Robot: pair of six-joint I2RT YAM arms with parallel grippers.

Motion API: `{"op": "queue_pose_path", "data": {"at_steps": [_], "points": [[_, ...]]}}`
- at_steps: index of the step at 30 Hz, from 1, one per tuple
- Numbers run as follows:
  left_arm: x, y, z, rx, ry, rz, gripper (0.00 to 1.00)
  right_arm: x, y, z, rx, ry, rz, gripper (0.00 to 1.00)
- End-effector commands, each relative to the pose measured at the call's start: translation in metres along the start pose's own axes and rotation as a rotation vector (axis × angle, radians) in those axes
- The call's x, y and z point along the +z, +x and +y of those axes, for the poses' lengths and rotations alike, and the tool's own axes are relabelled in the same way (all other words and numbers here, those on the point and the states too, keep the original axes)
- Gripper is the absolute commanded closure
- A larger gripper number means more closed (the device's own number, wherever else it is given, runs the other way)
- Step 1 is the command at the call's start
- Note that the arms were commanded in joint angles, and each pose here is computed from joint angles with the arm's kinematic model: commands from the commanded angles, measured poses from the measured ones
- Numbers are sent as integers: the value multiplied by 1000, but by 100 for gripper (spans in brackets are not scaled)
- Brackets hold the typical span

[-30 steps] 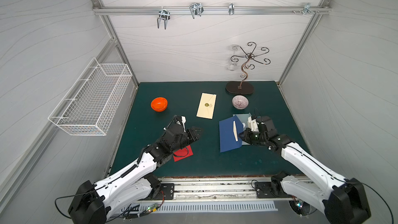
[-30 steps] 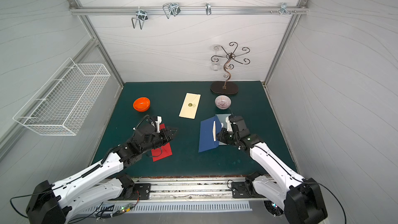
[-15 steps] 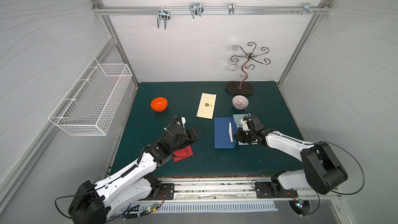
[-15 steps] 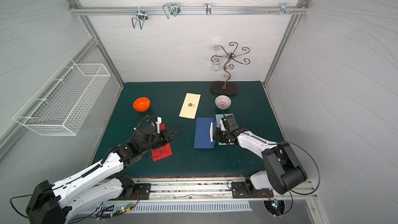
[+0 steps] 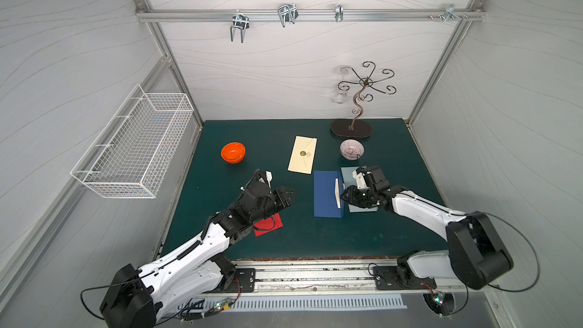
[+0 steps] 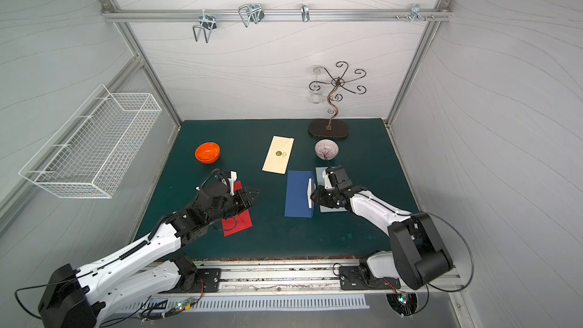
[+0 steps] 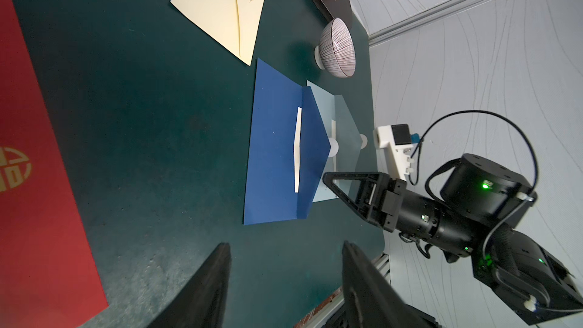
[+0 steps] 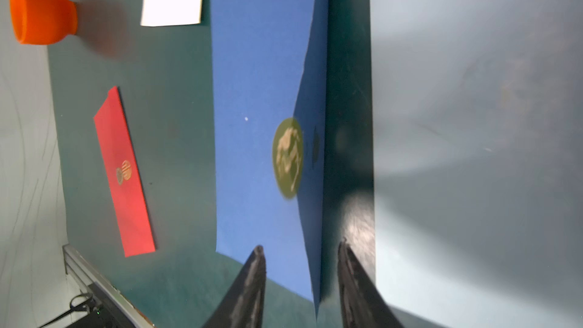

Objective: Open the envelope
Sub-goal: Place the envelope at the center of the board, then move the envelope to the center of the board.

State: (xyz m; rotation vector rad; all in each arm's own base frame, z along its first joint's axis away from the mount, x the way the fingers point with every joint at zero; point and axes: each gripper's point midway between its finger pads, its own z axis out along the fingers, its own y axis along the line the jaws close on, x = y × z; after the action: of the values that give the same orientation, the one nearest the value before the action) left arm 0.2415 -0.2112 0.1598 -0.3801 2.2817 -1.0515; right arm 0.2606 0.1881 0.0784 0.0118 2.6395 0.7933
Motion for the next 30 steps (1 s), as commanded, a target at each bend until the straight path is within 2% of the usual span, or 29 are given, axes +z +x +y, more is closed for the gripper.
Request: {"op": "queue_pose_path", "data": {"at_steps": [1,4,7,9,11,14,17,21,30], "points": [[-6,-15,-22,52,47,-38,40,-30,-6,5,-21,13,-59,49],[-6,-15,-19,95,13,-31,39,-54,-18,24,-42,-45,-137,39],[-5,-14,-15,134,-29,-6,39,-70,-31,58,-75,-184,-181,32],[-5,-13,-16,160,-35,8,39,-72,-36,80,-106,-255,-172,30],[-7,-12,-15,160,-44,13,38,-64,-40,102,-159,-270,-135,30],[-10,-13,-5,166,-77,-6,36,-41,-42,126,-249,-216,-75,30],[-17,-15,8,175,-124,-31,34,-4,-45,125,-302,-60,-5,30],[-24,-17,25,168,-181,-63,33,38,-51,132,-346,35,87,33],[-43,-24,37,211,-223,-121,32,114,-96,140,-394,209,91,33]]}}
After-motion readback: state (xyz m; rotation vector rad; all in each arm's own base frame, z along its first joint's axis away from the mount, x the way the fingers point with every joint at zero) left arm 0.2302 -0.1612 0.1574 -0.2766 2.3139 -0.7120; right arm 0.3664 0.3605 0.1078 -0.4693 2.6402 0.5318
